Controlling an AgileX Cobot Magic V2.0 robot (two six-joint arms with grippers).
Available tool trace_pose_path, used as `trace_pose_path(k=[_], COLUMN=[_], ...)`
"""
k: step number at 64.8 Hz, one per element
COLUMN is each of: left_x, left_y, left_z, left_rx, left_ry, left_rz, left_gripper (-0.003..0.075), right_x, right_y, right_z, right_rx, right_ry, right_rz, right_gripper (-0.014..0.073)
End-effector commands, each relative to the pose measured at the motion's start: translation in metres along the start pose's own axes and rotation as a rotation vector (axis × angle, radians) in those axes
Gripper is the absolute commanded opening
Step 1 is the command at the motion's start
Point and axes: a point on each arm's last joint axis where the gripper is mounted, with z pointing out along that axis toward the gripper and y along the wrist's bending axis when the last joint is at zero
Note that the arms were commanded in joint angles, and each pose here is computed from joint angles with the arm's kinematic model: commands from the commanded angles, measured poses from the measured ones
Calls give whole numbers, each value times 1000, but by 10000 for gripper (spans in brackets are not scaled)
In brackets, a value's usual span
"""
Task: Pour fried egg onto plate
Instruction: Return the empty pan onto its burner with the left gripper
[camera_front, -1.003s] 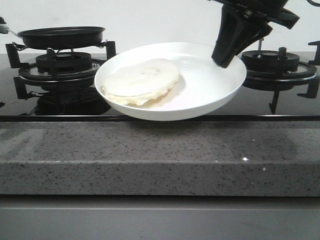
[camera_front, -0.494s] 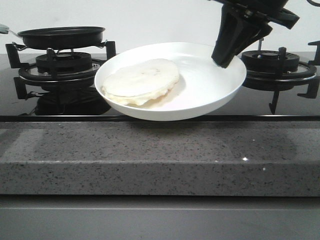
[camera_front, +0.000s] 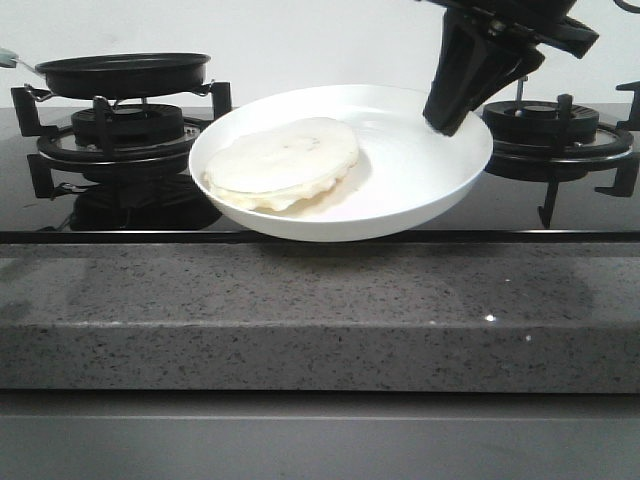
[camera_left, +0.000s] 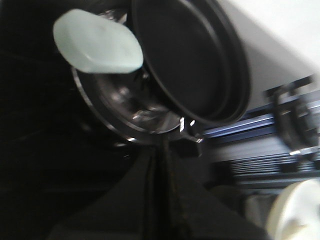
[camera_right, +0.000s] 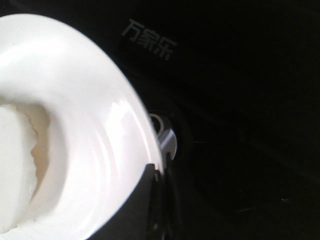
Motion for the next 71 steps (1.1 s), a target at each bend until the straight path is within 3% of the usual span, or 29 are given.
trace_pose_path(k=[1, 13, 26, 47, 71], left_x=[-3, 14, 30, 83, 170], left_y=[-37, -80, -101, -121, -101], left_z=[-25, -51, -80, -113, -146], left_rx=[-105, -315, -517, -399, -256], left_ry=[-91, -131, -205, -432, -697], left_rz=[122, 308, 431, 559, 551], left_gripper=[-20, -20, -20, -20, -19], right_x=[-9, -9, -9, -9, -9], right_y=[9, 9, 9, 9, 9], right_z=[-24, -24, -24, -24, -24], right_rx=[-13, -13, -13, -13, -13], right_ry=[-108, -108, -108, -108, -108], right_rz=[-9, -9, -9, -9, -9], right_gripper=[-59, -59, -59, -59, -59])
